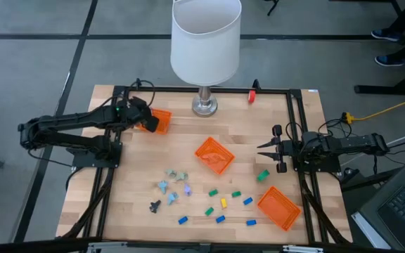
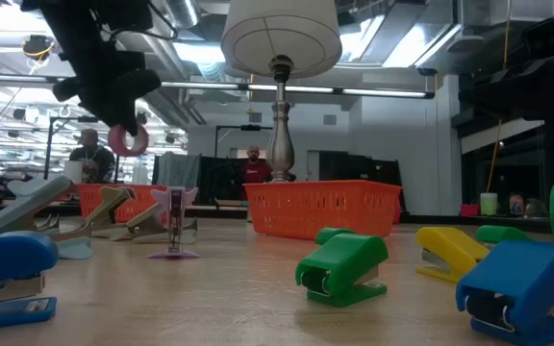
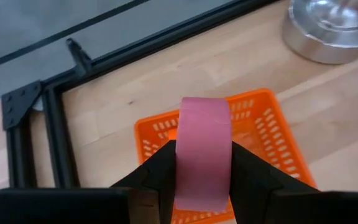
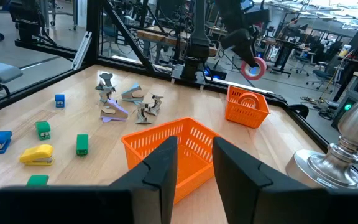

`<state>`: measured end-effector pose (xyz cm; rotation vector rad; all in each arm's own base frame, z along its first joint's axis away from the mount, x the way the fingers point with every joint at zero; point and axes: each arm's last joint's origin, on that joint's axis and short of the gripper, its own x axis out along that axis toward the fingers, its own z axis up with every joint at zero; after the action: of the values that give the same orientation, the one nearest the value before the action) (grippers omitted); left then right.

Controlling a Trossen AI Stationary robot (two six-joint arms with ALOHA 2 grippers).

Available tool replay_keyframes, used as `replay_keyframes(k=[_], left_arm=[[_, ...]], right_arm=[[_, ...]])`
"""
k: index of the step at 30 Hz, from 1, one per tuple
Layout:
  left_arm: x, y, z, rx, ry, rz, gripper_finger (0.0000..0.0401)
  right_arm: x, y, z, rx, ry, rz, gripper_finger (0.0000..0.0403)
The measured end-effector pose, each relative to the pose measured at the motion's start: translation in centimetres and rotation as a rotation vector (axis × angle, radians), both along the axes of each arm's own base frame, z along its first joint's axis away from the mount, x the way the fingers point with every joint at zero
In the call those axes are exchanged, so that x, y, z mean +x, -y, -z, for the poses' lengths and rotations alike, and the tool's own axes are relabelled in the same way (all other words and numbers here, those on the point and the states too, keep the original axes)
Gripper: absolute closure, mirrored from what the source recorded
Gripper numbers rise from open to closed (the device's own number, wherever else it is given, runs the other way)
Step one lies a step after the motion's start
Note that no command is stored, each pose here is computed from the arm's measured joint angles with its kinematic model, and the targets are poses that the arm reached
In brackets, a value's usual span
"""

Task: Pick and place Stapler, Stapler remover, tape
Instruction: Put the pink tape into the top orange bin

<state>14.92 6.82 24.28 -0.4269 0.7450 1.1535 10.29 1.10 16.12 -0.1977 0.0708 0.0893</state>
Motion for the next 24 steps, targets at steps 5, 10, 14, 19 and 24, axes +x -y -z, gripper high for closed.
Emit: replay_keyframes(k=[5,10,14,19,24], left_arm=[[-0.5,-0.6,1.0,-0.019,0.003,-0.078,0.0288],[-0.6,-1.0,2.6,-0.074,0.082,-0.116,0.0290],[-0.5,-1.3,3.3,-0.073,0.112,-0.113,0.0291],[-0.4,-1.7,3.2,-0.078,0.166,-0.141,0.0290],[0.7,-1.7,2.9,-0.083,0.255,-0.098,0.0291]], right_arm=[[0.0,0.0,0.0,0.000,0.000,0.000,0.0297],[0.0,0.0,0.0,0.000,0.000,0.000,0.0297],[0.0,0.0,0.0,0.000,0.000,0.000,0.0297],[0.0,0.0,0.0,0.000,0.000,0.000,0.0297],[0.0,0.0,0.0,0.000,0.000,0.000,0.0297]])
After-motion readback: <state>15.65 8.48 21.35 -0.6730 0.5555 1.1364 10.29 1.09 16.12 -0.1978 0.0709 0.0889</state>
